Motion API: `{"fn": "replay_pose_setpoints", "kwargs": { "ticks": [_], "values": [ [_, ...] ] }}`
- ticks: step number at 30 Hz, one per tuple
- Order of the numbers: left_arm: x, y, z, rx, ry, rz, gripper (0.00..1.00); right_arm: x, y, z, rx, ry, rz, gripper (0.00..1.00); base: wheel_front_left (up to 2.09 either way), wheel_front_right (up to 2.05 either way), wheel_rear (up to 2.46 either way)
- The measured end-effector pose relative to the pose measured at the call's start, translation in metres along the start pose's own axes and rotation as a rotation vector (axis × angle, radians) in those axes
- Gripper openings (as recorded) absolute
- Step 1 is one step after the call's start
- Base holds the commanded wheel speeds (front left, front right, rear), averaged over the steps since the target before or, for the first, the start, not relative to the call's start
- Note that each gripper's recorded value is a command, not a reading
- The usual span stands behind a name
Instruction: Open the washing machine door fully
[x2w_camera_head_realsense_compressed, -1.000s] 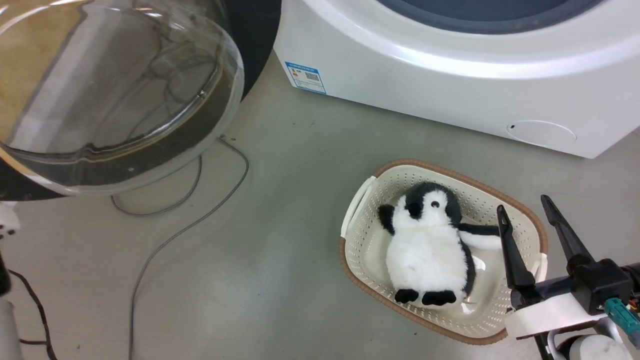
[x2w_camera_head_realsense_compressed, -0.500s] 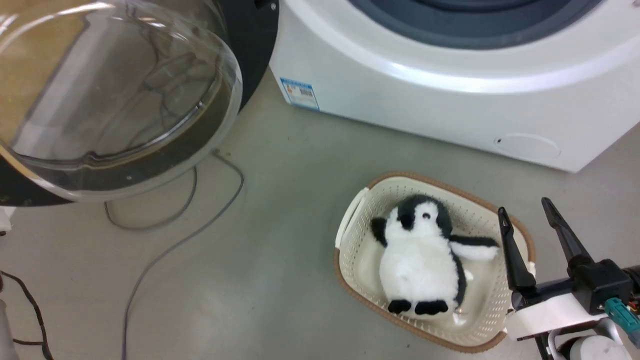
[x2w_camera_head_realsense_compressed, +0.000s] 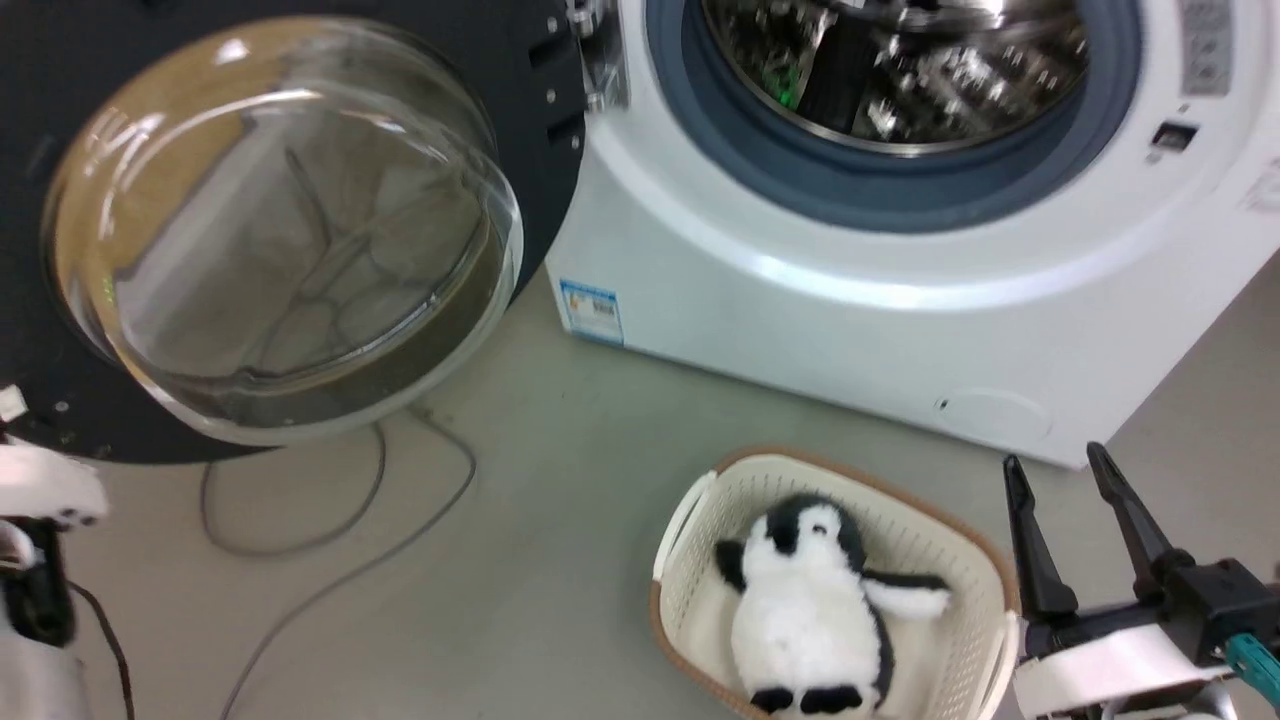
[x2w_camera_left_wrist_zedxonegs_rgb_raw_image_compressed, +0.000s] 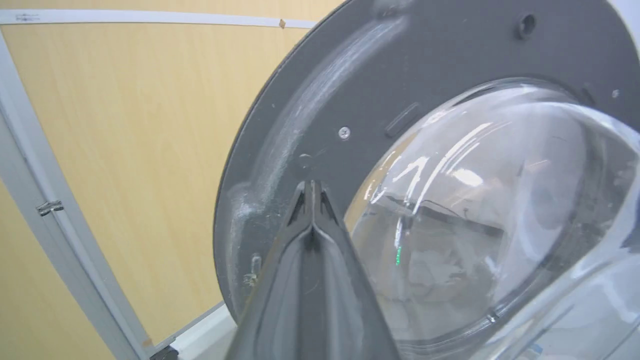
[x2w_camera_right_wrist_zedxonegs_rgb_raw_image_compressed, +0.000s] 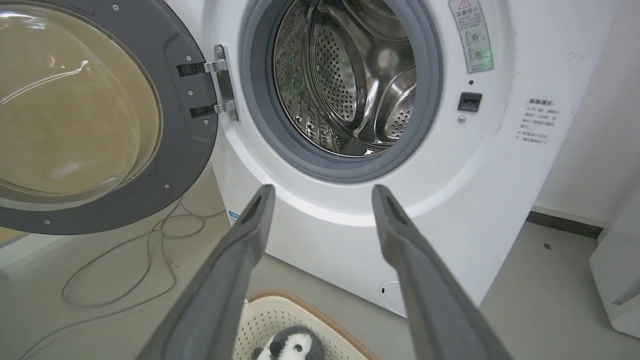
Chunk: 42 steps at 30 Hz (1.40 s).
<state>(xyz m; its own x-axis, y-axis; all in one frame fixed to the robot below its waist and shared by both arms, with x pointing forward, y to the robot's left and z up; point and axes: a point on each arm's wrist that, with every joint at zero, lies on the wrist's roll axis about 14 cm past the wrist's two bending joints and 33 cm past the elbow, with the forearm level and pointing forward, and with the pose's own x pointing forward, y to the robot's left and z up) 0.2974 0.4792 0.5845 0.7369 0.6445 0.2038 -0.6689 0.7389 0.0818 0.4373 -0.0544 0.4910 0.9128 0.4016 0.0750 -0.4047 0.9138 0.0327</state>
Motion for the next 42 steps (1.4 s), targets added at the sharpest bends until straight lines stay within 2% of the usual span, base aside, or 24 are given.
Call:
{"fn": "replay_pose_setpoints", "kwargs": {
  "ticks": [8, 18, 31, 32, 33, 42],
  "values": [
    [-0.034, -0.053, 0.019, -0.052, -0.080, -0.158, 0.00, -0.023, -0.011, 0.031, -0.024, -0.062, -0.047, 1.00, 0.00, 0.00, 0.00],
    [-0.084, -0.134, 0.006, -0.159, -0.039, -0.369, 0.00, -0.046, -0.027, 0.063, -0.037, -0.146, -0.112, 1.00, 0.00, 0.00, 0.00],
    [-0.124, -0.211, -0.002, -0.242, 0.016, -0.587, 0.00, -0.088, -0.062, 0.070, -0.047, -0.156, -0.247, 1.00, 0.00, 0.00, 0.00],
    [-0.127, -0.216, -0.004, -0.247, 0.023, -0.600, 0.20, -0.091, -0.064, 0.071, -0.049, -0.156, -0.256, 1.00, 0.00, 0.00, 0.00],
    [-0.130, -0.221, -0.005, -0.250, 0.028, -0.613, 1.00, -0.094, -0.066, 0.071, -0.049, -0.156, -0.264, 1.00, 0.00, 0.00, 0.00],
    [-0.149, -0.249, -0.011, -0.254, 0.062, -0.693, 1.00, -0.119, -0.080, 0.067, -0.046, -0.143, -0.333, 1.00, 0.00, 0.00, 0.00]
  ]
}}
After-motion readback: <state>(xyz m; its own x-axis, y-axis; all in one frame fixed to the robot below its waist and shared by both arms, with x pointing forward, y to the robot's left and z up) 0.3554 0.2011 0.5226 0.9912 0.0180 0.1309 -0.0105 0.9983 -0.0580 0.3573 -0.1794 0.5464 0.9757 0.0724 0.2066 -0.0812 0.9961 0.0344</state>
